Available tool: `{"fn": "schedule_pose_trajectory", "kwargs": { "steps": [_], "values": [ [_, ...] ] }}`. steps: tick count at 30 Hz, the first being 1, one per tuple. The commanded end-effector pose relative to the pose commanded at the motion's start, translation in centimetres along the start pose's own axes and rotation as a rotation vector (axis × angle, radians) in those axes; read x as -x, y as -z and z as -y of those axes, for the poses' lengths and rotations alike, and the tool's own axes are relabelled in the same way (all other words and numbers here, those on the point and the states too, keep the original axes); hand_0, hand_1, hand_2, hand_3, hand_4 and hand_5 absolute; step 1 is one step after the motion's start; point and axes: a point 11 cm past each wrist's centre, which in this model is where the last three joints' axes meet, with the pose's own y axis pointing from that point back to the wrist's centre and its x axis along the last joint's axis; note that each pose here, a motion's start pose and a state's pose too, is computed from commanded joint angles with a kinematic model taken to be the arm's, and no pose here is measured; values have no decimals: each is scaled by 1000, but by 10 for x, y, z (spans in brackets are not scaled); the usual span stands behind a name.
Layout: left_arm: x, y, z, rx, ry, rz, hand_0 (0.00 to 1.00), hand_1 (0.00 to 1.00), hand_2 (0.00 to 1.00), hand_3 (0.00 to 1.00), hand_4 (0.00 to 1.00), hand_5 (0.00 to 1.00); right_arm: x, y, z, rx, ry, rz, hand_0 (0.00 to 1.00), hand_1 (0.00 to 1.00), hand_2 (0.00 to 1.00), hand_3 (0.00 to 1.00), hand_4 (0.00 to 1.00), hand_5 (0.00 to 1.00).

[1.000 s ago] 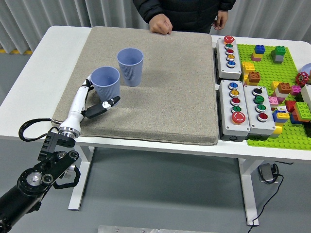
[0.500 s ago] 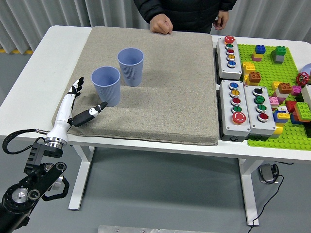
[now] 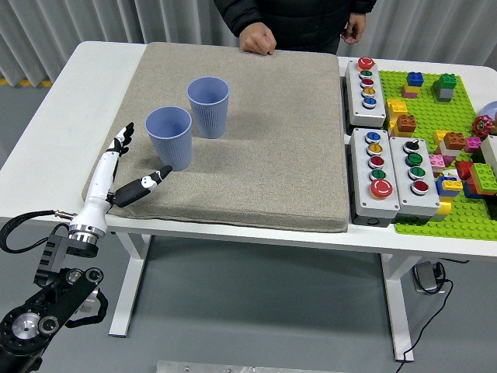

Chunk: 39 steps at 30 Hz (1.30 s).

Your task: Pick cup pour cup place

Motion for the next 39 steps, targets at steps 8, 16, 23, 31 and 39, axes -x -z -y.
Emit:
{"fn": "schedule_pose_trajectory", "kwargs": {
  "steps": [8, 16, 23, 31, 39],
  "values": [
    [-11, -2, -2, 8, -26, 7, 871, 938, 998, 998, 998, 587, 0, -4, 0, 7, 0, -8, 699, 707, 674, 638, 67, 317],
    [-33, -17, 7, 30, -143, -160, 870, 930, 998, 998, 998, 618, 0, -4, 0, 7, 0, -4, 700, 707, 674, 638, 67, 316],
    [-46, -12, 16, -13, -212, -318, 805, 832, 957, 899, 746, 998, 0, -2, 0, 2, 0, 1, 700, 707, 674, 638, 65, 317],
    [-38, 0, 16, -71, -186, -502, 805, 828, 950, 893, 723, 998, 0, 0, 0, -1, -1, 4, 700, 707, 674, 637, 64, 319],
    [-36, -5, 18, -59, -170, -478, 806, 831, 951, 893, 727, 998, -1, 2, 0, -5, -2, 7, 700, 707, 673, 637, 63, 319]
  ]
}}
